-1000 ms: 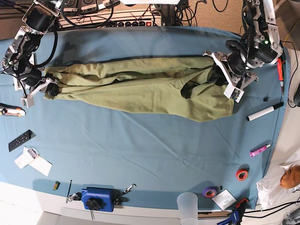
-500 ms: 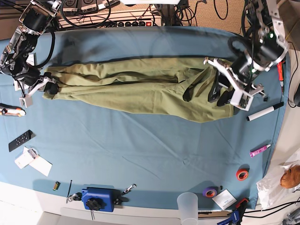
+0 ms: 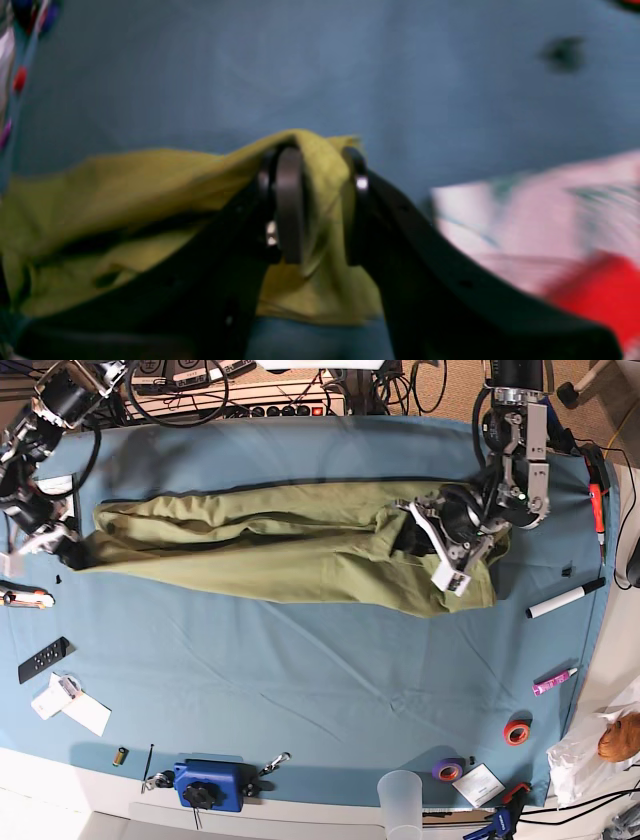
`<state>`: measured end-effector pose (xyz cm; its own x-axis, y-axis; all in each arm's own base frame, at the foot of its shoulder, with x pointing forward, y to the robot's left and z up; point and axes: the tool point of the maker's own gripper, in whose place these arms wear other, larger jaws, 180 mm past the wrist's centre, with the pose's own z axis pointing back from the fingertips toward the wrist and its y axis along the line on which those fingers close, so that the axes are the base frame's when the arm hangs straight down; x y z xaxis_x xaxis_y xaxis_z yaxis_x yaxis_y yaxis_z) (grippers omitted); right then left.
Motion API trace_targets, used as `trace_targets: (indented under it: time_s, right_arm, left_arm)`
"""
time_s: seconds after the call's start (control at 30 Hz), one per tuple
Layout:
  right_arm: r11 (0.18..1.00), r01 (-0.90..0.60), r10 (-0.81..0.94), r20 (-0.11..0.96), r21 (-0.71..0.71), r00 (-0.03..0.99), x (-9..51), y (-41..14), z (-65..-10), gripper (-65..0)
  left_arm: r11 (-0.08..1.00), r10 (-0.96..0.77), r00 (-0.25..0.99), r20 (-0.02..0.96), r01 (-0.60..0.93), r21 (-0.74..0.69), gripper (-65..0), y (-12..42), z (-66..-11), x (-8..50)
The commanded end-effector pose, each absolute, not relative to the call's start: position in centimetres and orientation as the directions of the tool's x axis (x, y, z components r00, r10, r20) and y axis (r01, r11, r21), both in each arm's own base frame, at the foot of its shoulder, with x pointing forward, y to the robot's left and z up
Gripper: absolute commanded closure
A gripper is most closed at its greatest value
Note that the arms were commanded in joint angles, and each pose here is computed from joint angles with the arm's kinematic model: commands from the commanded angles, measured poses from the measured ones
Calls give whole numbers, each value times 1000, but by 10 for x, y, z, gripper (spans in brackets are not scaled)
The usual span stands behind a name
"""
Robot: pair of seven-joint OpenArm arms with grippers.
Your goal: Layout the t-shirt on the table in an organized manner, then fold the t-shirt properly
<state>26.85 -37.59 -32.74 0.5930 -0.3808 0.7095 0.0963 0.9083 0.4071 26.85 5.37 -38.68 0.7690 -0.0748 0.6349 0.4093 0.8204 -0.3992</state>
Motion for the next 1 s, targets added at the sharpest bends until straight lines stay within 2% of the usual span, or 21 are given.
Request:
trace_targets:
  time_s: [0.0, 0.1, 0.17, 0.27, 0.77, 0.9, 0.97]
  right_arm:
    - [919, 95, -369, 752, 383, 546, 272, -391, -306, -136]
    - [923, 116, -364, 730, 368, 578, 261, -399, -307, -237]
    - [921, 103, -364, 736, 376, 571, 260, -399, -303, -260]
    - [915, 87, -371, 740, 393, 562, 261, -396, -300, -260]
    - [914, 136, -364, 623, 382, 692, 212, -392, -338, -260]
    - [920, 146, -357, 618, 365, 700, 210, -395, -339, -260]
    - [925, 157, -356, 650, 345, 672, 215, -402, -335, -260]
  left_arm:
    - [818, -88, 750, 655, 430, -383, -174, 52, -380, 273]
    - [825, -120, 750, 650, 440, -356, -174, 52, -385, 271]
    - [833, -141, 753, 643, 441, -334, -174, 54, -389, 270]
    - [844, -161, 754, 637, 440, -308, -174, 59, -393, 270]
    - [843, -160, 753, 638, 441, -309, -174, 58, -392, 270]
    - [843, -161, 754, 637, 441, -309, -174, 58, -393, 270]
    - [843, -161, 754, 638, 441, -309, -174, 58, -393, 270]
